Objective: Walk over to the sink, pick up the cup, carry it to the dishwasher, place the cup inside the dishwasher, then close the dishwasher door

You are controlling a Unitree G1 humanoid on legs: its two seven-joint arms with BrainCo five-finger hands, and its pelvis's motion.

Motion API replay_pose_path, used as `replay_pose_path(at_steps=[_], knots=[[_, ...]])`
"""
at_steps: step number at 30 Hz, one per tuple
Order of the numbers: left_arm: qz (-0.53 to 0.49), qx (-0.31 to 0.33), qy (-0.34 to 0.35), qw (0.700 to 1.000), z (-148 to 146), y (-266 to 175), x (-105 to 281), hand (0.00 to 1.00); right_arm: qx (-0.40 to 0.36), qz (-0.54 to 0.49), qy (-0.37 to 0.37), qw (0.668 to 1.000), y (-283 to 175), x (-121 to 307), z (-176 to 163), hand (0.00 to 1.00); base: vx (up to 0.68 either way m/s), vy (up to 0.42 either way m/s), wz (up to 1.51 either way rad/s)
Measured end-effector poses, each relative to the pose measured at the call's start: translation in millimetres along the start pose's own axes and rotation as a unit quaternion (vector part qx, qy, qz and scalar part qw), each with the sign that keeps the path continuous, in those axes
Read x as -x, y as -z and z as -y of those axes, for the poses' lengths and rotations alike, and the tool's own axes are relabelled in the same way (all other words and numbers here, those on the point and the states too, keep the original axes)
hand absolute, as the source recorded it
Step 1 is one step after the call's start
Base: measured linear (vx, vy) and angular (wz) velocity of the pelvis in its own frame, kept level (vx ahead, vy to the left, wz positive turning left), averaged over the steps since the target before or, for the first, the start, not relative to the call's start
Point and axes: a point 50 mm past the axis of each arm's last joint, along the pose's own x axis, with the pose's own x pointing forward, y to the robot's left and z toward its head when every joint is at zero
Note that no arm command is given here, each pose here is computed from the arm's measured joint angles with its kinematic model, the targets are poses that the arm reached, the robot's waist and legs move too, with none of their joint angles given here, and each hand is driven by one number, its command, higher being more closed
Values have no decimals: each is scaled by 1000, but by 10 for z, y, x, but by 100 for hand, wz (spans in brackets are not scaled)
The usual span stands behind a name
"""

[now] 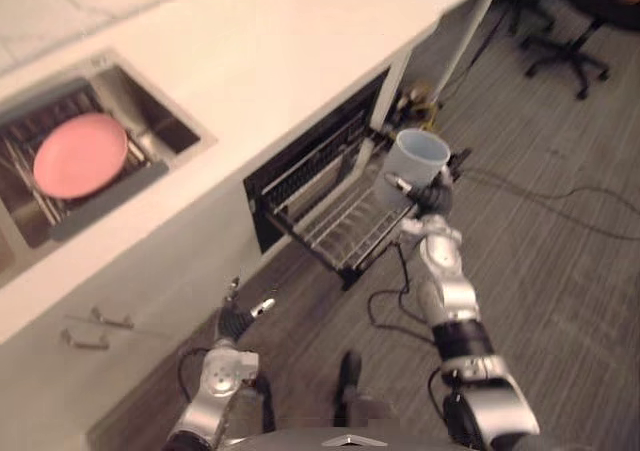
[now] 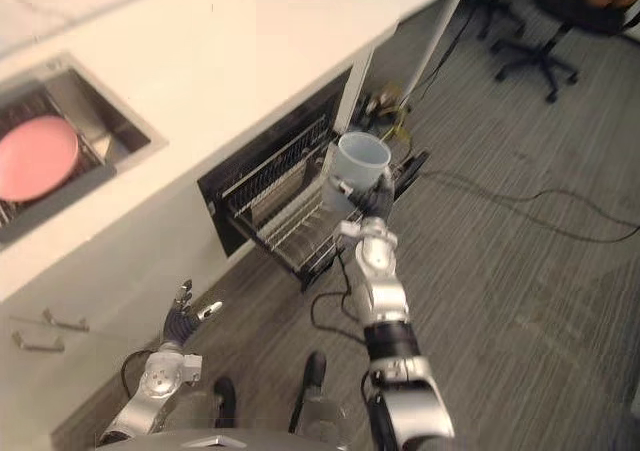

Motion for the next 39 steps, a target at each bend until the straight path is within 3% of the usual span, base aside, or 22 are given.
replay_pose_path(at_steps=[13,21,33,34,39], knots=[[-18,28,-27,999,-236,114,-49,0,162,4,-30,986,-713,-853,131,100,-55,43,24],[-1,55,-12,998,-191,20,-114,0,231,-56,-57,970,-835,-1041,201,100,-19,39,16],[-4,76,10,997,-144,-10,-151,0,282,-68,-12,957,-1211,-1151,470,100,-10,33,13],[-5,71,12,997,-156,0,-150,0,287,-64,-16,956,-1259,-1159,466,0,-19,31,6],[-27,45,16,998,-208,120,-127,0,299,-63,-25,952,-1264,-1160,440,0,-9,4,4]])
